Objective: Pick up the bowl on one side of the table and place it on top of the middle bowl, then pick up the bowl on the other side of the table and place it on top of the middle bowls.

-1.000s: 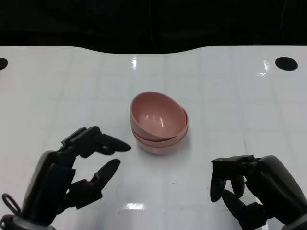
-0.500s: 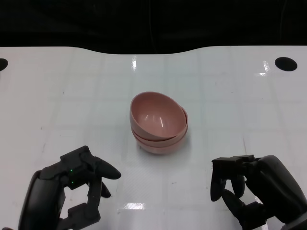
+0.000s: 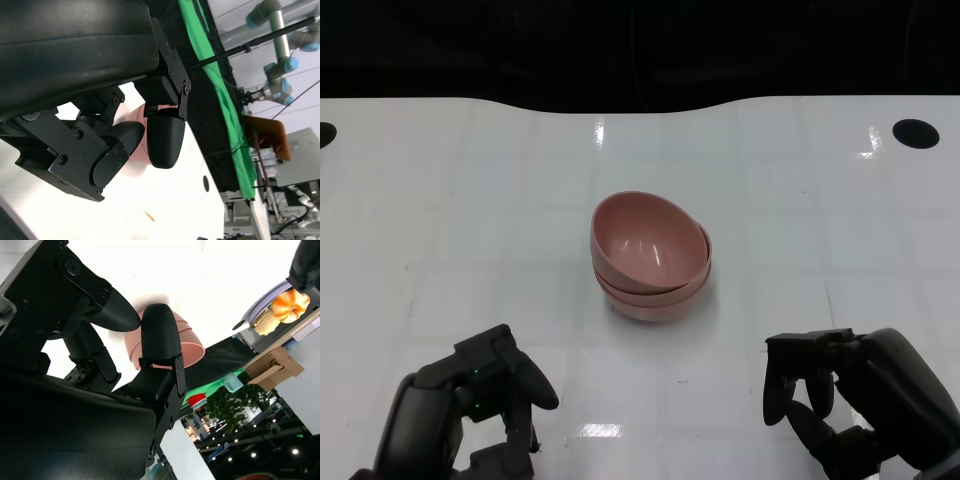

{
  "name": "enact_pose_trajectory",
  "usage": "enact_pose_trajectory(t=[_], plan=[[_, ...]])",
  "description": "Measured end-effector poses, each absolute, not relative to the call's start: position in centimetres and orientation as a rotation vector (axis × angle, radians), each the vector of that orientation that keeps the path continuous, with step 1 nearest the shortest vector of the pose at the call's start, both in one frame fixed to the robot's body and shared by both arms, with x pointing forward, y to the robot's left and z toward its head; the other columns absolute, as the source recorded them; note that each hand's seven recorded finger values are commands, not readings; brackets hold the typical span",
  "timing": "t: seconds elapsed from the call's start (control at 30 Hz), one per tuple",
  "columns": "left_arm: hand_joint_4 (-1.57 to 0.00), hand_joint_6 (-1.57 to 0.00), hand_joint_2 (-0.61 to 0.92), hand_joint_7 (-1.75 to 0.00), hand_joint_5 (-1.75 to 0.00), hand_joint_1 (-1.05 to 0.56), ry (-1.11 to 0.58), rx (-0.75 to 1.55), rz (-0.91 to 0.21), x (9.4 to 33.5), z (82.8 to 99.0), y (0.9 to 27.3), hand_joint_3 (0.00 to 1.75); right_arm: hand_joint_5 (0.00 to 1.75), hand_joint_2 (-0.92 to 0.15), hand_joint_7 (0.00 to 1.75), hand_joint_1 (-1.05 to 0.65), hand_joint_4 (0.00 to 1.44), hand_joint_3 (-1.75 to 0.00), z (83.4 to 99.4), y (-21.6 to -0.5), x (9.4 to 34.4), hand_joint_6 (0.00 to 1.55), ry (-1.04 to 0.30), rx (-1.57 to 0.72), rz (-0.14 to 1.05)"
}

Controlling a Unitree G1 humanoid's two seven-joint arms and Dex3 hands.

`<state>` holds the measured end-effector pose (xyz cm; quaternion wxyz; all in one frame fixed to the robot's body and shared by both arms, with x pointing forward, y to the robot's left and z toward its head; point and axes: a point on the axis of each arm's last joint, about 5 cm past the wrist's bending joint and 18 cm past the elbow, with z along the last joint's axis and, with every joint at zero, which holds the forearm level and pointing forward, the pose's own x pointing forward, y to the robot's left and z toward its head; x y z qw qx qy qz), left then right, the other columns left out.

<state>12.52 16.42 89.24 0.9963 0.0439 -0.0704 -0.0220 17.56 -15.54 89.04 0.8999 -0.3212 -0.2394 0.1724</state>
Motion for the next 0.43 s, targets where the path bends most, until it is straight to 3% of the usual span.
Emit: enact_pose_trajectory(t=[0.17, 0.43], plan=[[-0.90, -0.83, 0.36, -1.50, -1.73, -0.08, -0.150, 0.099, -0.060, 12.82, 89.29, 16.47, 1.44, 1.75, -0.19, 1.29, -0.05, 0.89, -1.53, 89.02, -15.98, 17.53, 0.88, -0.415, -0.609, 0.360], [-0.91, -0.85, 0.35, -1.48, -1.71, -0.09, -0.154, 0.125, -0.074, 13.12, 88.91, 16.44, 1.44, 1.74, -0.21, 1.26, -0.03, 0.87, -1.49, 89.03, -16.13, 17.64, 0.88, -0.368, -0.571, 0.356]])
